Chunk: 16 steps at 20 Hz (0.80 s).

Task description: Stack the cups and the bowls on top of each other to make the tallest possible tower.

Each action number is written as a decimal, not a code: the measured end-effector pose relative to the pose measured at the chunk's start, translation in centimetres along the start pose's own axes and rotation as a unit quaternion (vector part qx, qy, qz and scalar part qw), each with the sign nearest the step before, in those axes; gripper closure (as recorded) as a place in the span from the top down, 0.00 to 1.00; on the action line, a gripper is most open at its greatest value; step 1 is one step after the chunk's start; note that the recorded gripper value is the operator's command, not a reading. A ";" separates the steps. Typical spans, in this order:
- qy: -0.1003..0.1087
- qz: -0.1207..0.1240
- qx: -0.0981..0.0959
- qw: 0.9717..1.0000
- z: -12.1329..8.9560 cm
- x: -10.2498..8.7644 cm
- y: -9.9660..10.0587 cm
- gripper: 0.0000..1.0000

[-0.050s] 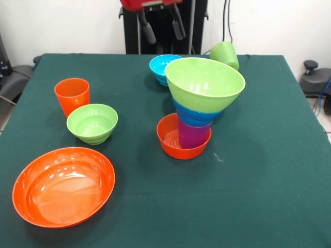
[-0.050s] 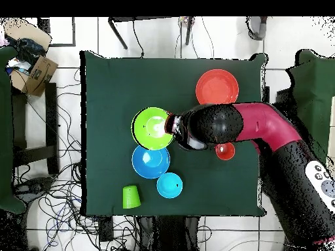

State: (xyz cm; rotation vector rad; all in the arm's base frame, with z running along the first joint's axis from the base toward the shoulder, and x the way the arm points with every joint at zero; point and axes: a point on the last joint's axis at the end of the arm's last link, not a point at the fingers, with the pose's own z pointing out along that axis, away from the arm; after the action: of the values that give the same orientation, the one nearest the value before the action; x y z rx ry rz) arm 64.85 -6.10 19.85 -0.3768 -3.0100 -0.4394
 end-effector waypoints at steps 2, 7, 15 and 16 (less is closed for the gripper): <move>-0.010 -0.001 0.006 1.000 -0.9 -0.6 0.1 1.00; -0.057 0.001 0.018 0.998 -3.9 -4.0 0.4 1.00; -0.129 0.009 0.029 0.991 -7.5 -10.2 -0.2 1.00; -0.132 0.010 0.028 0.991 -7.6 -10.5 -0.3 1.00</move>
State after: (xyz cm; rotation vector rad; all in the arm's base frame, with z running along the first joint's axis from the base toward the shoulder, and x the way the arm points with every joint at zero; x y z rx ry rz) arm 75.24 -11.04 25.86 -0.4975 -3.2609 -0.3249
